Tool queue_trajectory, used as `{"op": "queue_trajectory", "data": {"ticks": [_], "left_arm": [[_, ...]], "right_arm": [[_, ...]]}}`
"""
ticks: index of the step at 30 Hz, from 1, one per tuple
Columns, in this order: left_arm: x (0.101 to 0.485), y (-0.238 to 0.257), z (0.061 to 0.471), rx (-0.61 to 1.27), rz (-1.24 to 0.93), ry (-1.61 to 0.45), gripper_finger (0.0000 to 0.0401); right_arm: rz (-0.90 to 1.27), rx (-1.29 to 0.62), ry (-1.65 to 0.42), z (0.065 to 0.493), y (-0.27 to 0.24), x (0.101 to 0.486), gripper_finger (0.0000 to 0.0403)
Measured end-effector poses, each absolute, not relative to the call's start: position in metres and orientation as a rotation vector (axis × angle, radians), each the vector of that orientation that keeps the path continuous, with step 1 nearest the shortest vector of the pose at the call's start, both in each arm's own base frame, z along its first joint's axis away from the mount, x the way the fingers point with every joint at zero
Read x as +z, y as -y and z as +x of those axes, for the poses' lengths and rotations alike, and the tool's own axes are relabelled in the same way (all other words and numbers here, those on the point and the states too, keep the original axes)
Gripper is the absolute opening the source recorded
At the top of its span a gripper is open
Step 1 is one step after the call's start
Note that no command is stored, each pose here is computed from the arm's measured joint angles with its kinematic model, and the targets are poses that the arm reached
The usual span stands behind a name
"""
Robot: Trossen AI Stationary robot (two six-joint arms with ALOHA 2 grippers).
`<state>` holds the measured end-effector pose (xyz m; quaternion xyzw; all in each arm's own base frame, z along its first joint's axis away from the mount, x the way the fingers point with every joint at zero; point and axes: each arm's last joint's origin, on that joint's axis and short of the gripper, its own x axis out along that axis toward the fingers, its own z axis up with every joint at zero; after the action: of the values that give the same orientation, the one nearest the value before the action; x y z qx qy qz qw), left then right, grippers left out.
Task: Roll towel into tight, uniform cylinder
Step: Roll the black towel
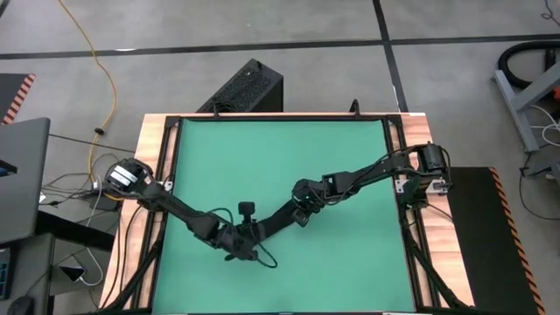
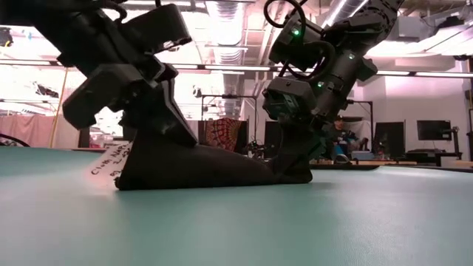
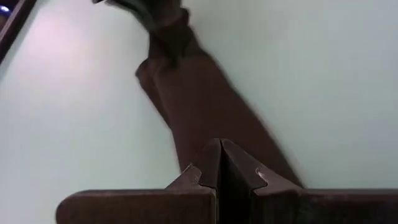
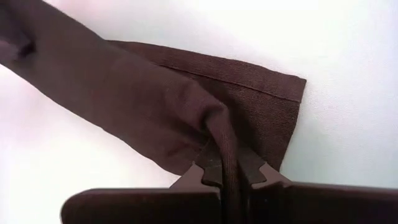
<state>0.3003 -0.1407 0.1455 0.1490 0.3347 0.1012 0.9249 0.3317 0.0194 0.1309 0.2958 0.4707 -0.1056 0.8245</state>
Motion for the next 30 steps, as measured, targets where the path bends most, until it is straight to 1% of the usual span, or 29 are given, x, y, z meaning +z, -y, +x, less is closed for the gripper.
{"op": "queue_trajectory", "data": {"ticks": [10, 14, 25, 27, 30], "left_arm": [[0.143, 0.158, 0.288, 0.2, 0.208, -0.695, 0.0], [0.136, 0.158, 0.281, 0.228, 0.192, -0.686, 0.0], [0.116, 0.154, 0.263, 0.256, 0.067, -0.646, 0.0], [0.114, 0.154, 0.261, 0.256, 0.057, -0.643, 0.0], [0.111, 0.154, 0.257, 0.239, 0.041, -0.635, 0.0]], "right_arm": [[0.622, -0.217, -1.005, 0.331, -0.022, 0.131, 0.0019], [0.619, -0.213, -1.006, 0.331, -0.023, 0.131, 0.0019], [0.614, -0.205, -1.008, 0.331, -0.024, 0.131, 0.0019], [0.594, -0.196, -1.008, 0.331, -0.024, 0.131, 0.0027], [0.538, -0.177, -1.003, 0.332, -0.024, 0.131, 0.0059]]}}
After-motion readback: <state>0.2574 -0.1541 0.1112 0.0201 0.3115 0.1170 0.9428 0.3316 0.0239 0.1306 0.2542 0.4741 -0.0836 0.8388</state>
